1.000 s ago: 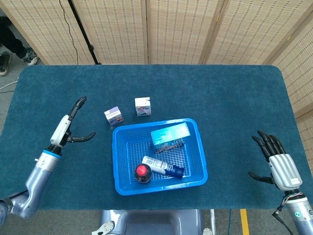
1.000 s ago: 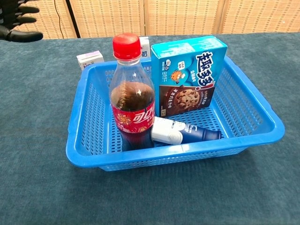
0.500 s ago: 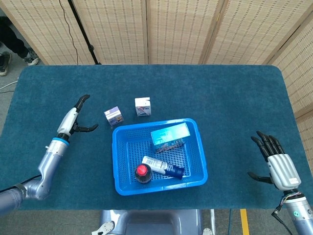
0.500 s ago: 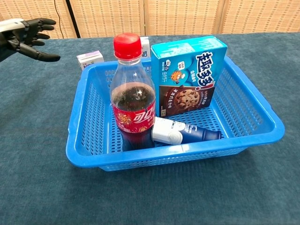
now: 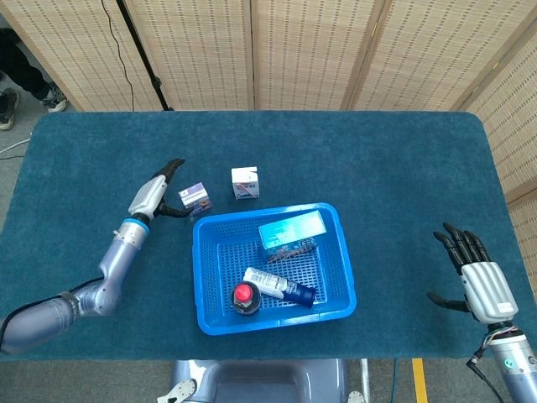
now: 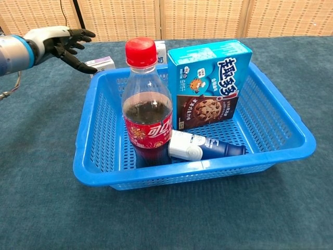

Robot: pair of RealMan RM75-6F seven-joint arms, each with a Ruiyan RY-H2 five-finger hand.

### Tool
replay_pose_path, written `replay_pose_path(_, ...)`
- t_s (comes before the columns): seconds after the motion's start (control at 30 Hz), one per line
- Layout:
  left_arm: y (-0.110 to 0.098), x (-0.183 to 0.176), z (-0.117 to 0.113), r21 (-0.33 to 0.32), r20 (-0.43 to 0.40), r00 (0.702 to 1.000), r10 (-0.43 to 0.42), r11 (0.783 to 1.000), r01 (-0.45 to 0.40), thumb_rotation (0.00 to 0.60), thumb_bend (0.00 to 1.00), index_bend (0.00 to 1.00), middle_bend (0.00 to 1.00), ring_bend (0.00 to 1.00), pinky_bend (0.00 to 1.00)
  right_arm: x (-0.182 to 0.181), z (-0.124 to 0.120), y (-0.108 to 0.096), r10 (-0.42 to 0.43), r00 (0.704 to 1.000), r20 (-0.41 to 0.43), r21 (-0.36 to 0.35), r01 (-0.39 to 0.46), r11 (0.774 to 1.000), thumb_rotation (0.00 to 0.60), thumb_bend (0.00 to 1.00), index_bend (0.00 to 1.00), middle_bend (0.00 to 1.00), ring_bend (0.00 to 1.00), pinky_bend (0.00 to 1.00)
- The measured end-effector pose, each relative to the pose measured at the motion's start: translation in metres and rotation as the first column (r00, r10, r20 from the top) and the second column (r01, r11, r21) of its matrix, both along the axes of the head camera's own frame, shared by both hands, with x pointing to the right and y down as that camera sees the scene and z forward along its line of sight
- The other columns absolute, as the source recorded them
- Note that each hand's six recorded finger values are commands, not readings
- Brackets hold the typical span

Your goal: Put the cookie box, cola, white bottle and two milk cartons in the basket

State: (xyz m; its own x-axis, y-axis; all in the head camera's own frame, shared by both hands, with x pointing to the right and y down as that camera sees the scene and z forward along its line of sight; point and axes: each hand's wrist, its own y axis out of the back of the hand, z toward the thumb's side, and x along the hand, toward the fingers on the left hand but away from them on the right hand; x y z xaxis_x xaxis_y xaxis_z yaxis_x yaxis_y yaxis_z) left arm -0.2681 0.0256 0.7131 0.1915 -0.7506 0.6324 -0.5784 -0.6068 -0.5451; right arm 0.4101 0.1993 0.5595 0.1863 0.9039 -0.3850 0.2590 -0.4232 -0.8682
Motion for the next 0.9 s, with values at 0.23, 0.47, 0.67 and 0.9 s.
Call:
replay_pose_path(0.23, -0.002, 0.017, 0.013, -0.011, 0.122, 0.992, 0.037, 0.999, -0.036, 0.600, 0.29, 0.16, 0.16, 0.19, 0.21, 0.003, 0.002, -0.002, 0.008, 1.000, -0.004, -0.005, -0.008, 1.000, 0.600, 0.00, 0.07, 0.00, 0.00, 0.04)
replay_pose_path(0.47, -0.003, 0.029, 0.017, 0.029, 0.161, 0.987, 0.009, 0.999, -0.014, 0.600, 0.41, 0.44, 0.46, 0.46, 0.45, 0.003, 0.003, -0.002, 0.007, 1.000, -0.005, -0.011, -0.007, 1.000, 0.600, 0.00, 0.07, 0.00, 0.00, 0.04)
replay_pose_path(0.67, -0.008, 0.026, 0.008, 0.071, 0.149, 0.989, -0.010, 0.997, -0.001, 0.600, 0.44, 0.51, 0.52, 0.52, 0.48, 0.003, 0.003, -0.002, 0.008, 1.000, -0.002, -0.012, -0.008, 1.000, 0.600, 0.00, 0.07, 0.00, 0.00, 0.04)
replay_pose_path(0.9, -0.012, 0.020, -0.022, 0.131, 0.079, 0.997, -0.013, 0.991, 0.003, 0.600, 0.44, 0.51, 0.52, 0.52, 0.48, 0.002, 0.001, -0.001, 0.006, 1.000, 0.001, -0.009, -0.006, 1.000, 0.600, 0.00, 0.07, 0.00, 0.00, 0.04)
